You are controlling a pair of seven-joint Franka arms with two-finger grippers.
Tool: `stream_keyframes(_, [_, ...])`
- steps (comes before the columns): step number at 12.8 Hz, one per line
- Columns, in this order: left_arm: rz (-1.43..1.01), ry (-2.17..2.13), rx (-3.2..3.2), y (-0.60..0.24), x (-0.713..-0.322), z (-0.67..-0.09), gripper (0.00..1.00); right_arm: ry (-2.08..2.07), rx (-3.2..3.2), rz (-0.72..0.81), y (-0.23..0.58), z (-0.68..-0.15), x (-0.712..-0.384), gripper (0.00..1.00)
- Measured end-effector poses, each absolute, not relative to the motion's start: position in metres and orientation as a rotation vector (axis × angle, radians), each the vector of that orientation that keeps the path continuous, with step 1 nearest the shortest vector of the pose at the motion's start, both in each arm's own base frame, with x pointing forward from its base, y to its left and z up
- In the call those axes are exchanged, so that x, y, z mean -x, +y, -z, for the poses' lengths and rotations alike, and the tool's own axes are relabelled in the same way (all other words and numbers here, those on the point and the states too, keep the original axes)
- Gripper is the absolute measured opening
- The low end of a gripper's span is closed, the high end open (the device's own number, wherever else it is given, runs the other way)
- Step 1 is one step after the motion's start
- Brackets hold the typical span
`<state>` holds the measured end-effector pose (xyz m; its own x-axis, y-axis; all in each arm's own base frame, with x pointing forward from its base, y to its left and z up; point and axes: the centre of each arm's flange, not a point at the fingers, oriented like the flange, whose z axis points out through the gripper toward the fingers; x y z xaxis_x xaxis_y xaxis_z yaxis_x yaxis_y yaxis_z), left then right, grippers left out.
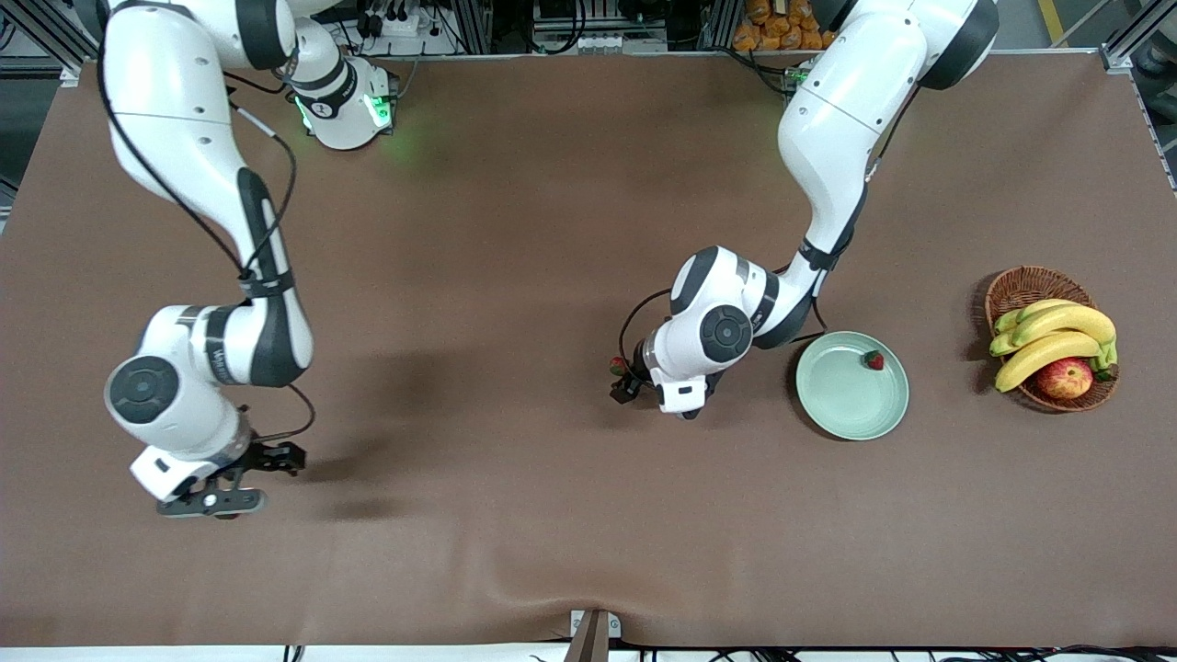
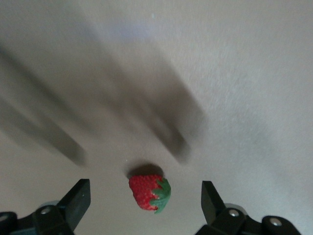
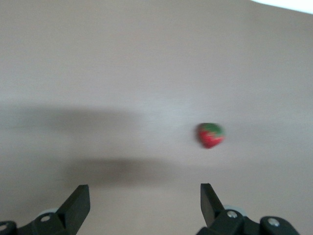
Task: Collect all strawberries into plate
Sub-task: 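Move the right gripper to the last strawberry while the left gripper reaches the second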
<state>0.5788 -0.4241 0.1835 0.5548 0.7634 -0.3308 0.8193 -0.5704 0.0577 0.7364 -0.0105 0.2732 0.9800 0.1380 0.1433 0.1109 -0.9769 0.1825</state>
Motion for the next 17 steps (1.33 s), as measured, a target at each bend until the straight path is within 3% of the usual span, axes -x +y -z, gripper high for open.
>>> stream_keyframes(3, [0.406, 1.317, -2.599, -0.434, -0.570, -0.178, 1.00, 0.215, -2.910, -0.312, -0.059, -0.251, -0.741, 1.00])
stream_keyframes(10, [0.408, 1.339, -2.607, -0.428, -0.572, -0.165, 1.00, 0.165, -2.833, -0.571, -0.067, -0.201, -0.757, 1.00])
stream_keyframes(17, [0.400, 1.325, -2.611, -0.434, -0.568, -0.164, 1.00, -0.066, -2.918, -0.632, -0.073, -0.187, -0.757, 1.00])
